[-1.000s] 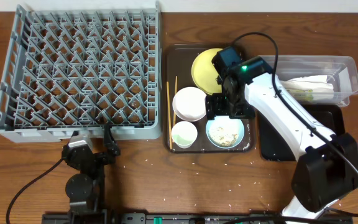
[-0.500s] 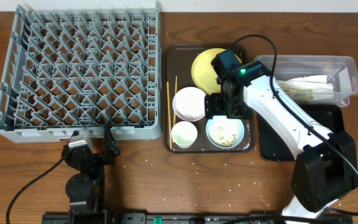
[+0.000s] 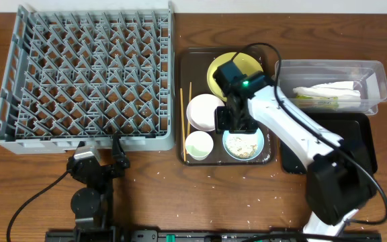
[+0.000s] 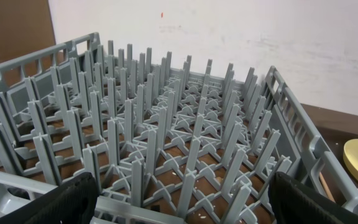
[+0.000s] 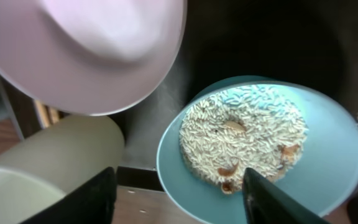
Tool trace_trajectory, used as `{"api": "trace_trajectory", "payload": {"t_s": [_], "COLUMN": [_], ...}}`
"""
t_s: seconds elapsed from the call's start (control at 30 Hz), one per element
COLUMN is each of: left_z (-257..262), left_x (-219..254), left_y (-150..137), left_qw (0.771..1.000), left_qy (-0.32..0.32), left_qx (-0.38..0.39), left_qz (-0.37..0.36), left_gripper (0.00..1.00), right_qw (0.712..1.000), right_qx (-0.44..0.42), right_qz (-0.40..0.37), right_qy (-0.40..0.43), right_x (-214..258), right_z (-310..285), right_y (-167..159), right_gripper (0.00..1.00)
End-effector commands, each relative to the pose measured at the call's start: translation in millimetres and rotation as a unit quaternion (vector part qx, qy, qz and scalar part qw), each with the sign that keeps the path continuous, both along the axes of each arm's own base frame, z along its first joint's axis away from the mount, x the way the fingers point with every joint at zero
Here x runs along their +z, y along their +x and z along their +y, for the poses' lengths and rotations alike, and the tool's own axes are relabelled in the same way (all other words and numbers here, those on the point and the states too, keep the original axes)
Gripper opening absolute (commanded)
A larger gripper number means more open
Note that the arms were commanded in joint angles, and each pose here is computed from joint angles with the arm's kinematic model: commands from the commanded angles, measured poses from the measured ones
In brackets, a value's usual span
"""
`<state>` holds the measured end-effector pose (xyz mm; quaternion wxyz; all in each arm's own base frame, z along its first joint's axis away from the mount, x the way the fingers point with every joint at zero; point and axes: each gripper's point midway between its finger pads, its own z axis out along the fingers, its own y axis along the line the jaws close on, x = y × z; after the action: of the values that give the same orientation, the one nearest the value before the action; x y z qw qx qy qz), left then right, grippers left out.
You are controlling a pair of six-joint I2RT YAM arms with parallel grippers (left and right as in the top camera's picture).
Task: Sort waste into correct bins and load items into the dishwasher
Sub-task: 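Grasp the light-blue rice bowl rim with the right gripper and lift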
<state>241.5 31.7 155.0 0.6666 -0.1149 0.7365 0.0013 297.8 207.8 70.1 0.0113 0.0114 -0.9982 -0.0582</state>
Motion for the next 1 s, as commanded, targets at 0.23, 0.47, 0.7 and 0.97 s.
{"api": "trace_trajectory", "payload": {"t_s": [0.23,0.47,0.7,0.97], "left_z": [1.6,1.6,1.6,1.6], "left_x": [-18.6,-18.6,-18.6,-18.6], "left_y": [0.0,0.0,0.0,0.0], "left_qw": [1.0,1.0,1.0,1.0], "left_qy": [0.007,0.007,0.007,0.007], "left_qx": [0.003,0.003,0.003,0.003], "left_qz": [0.023,0.023,0.023,0.023], "left_gripper": [0.88,0.88,0.88,0.88], "right_qw": [0.997,0.997,0.996,0.993], "right_qx": [0.001,0.0,0.0,0.011], "right_qz": [0.057,0.058,0.057,0.043], "right_qy": [-0.043,-0.047,-0.075,-0.109], "right_x": [-46.5,-48.0,-47.8,-47.6], "right_z": [2.8,1.8,-8.0,-15.1], "right_y": [-15.7,-16.2,-18.1,-18.3], "right_gripper": [0.34,0.21,0.16,0.24]}}
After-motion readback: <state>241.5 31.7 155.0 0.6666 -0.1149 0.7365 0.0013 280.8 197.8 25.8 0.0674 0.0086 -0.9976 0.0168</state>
